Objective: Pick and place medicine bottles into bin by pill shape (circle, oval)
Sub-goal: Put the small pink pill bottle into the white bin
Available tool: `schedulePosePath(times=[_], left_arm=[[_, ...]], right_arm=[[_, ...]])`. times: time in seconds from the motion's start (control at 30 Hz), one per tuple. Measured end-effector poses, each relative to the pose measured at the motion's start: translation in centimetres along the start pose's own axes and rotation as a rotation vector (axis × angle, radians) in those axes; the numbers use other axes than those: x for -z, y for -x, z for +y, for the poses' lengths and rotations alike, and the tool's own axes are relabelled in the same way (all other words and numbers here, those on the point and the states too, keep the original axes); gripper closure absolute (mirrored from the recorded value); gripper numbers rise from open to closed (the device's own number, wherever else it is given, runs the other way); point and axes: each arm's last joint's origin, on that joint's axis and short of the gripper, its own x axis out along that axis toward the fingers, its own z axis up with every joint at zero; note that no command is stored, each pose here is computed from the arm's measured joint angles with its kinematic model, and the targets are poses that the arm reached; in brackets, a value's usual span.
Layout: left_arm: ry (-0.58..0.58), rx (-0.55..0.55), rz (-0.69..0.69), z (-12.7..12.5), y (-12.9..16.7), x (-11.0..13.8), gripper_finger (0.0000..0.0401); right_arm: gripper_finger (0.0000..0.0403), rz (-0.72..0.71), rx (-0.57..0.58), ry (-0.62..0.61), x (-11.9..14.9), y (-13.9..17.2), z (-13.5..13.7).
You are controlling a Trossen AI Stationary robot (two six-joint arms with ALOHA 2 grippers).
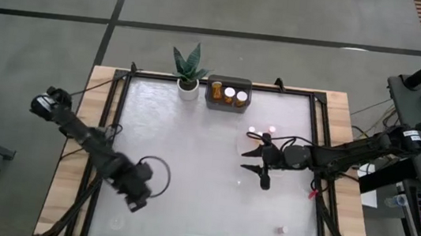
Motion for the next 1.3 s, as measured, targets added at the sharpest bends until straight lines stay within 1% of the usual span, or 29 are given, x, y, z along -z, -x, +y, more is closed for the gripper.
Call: schedulePosePath(times=[0.1,0.23,0.4,0.47,0.57,0.67,0.8,1.0,1.2,1.3], left_arm=[[-0.061,-0.022,0.016,-0.3,-0.1,2.2,0.0209],[-0.106,-0.09,0.037,0.1,-0.7,4.8,0.0209],[-0.068,-0.171,0.039,1.3,-2.2,6.8,0.0209],[-0.046,-0.2,0.018,1.8,-3.0,7.2,0.0209],[-0.044,-0.194,0.004,2.1,-4.0,7.7,0.0209],[-0.056,-0.2,-0.036,2.4,-4.3,8.3,0.0209],[-0.041,-0.187,-0.124,2.5,-4.4,8.7,0.0209],[-0.008,-0.152,-0.176,2.9,-5.5,9.9,0.0209],[-0.002,-0.171,-0.209,3.1,-6.5,10.3,0.0209],[-0.013,-0.178,-0.251,3.0,-6.9,10.2,0.0209]], right_arm=[[0.0232,0.006,0.001,-0.001,0.1,-0.1,0.0],[0.0232,0.014,0.001,-0.012,0.2,-0.2,0.0],[0.0232,0.021,0.002,-0.012,0.5,-0.5,0.0],[0.0232,0.012,0.001,-0.01,0.4,-0.6,0.1],[0.0232,0.006,0.0,-0.001,0.5,-0.8,0.1],[0.0232,0.005,0.001,-0.001,0.5,-0.8,0.1],[0.0232,0.003,0.0,-0.001,0.4,-0.7,0.1],[0.0232,0.002,0.0,0.009,0.4,-0.8,0.1],[0.0232,0.0,0.0,0.014,0.4,-0.8,0.1],[0.0232,0.0,0.0,0.015,0.4,-0.8,0.1]])
